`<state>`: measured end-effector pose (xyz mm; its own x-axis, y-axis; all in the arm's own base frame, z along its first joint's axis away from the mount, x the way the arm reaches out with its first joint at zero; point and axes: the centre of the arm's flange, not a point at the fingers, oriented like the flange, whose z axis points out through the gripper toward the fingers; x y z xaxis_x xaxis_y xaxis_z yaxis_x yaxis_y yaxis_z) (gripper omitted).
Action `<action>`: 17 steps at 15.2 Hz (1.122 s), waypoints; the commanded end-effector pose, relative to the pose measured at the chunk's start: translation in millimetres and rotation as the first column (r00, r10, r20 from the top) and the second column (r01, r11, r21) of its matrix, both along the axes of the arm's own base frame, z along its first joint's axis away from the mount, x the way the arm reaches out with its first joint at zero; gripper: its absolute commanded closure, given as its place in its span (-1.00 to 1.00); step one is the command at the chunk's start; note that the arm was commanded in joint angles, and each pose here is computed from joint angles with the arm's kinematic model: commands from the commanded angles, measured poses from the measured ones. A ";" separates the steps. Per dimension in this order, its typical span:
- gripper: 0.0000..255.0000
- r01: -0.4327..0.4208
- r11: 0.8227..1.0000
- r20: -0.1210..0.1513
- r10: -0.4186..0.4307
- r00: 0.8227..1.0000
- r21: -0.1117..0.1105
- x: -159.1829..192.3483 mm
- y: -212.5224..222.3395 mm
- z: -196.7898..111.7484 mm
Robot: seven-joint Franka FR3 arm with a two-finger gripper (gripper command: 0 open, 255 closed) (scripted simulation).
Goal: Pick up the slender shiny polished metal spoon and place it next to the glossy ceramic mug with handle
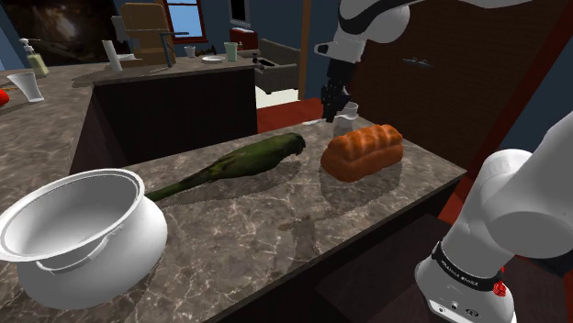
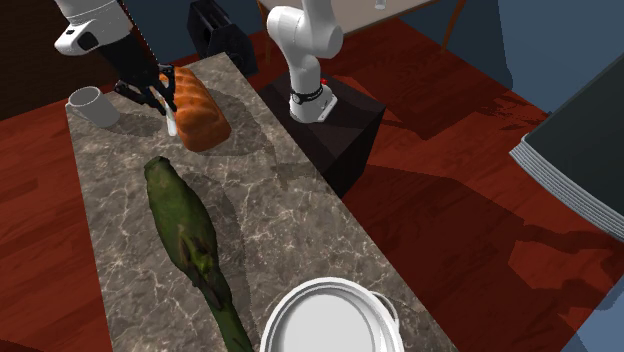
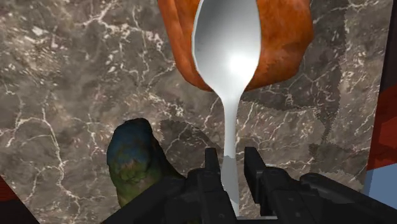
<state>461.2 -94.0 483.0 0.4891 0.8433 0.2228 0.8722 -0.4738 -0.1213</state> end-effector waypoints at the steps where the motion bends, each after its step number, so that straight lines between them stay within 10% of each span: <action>1: 1.00 -0.001 1.000 0.000 0.001 1.000 -0.001 5.7 -27.6 0.0; 17: 1.00 -0.001 1.000 0.000 0.001 1.000 -0.001 40.5 -175.2 -20.9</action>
<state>500.6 -268.3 467.2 0.4881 0.8440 0.2223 0.8728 -0.4728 -0.1213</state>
